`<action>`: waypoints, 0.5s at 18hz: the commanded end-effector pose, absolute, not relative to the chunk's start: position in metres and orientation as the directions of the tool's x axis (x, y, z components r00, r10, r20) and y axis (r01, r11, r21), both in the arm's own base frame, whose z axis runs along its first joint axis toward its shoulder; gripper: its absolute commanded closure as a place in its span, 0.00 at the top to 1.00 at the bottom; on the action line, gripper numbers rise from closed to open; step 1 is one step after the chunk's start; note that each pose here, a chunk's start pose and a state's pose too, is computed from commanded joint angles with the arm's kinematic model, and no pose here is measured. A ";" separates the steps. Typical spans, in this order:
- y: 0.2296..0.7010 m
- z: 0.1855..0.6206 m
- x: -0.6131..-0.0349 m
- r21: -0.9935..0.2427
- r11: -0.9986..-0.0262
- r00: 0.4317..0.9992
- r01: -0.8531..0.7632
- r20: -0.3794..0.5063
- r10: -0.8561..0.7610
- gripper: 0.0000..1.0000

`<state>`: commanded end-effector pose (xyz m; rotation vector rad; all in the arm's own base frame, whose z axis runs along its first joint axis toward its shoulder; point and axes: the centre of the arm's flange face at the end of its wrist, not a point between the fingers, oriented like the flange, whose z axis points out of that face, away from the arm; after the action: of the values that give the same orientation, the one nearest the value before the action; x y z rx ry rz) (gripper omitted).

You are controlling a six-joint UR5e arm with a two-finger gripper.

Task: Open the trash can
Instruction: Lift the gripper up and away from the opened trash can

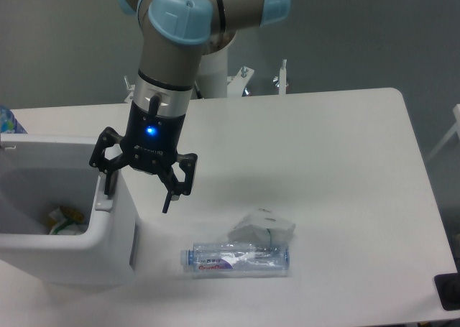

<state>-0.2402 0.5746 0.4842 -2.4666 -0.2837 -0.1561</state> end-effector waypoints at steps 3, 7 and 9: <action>0.572 0.493 -0.253 -0.601 -0.757 0.966 0.258 0.177 0.188 1.00; 0.545 0.473 -0.316 -0.582 -0.742 0.943 0.332 0.176 0.283 1.00; 0.527 0.463 -0.353 -0.573 -0.748 0.940 0.334 0.144 0.309 1.00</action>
<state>-0.3529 0.5274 0.4628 -2.4686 -0.4543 -0.0531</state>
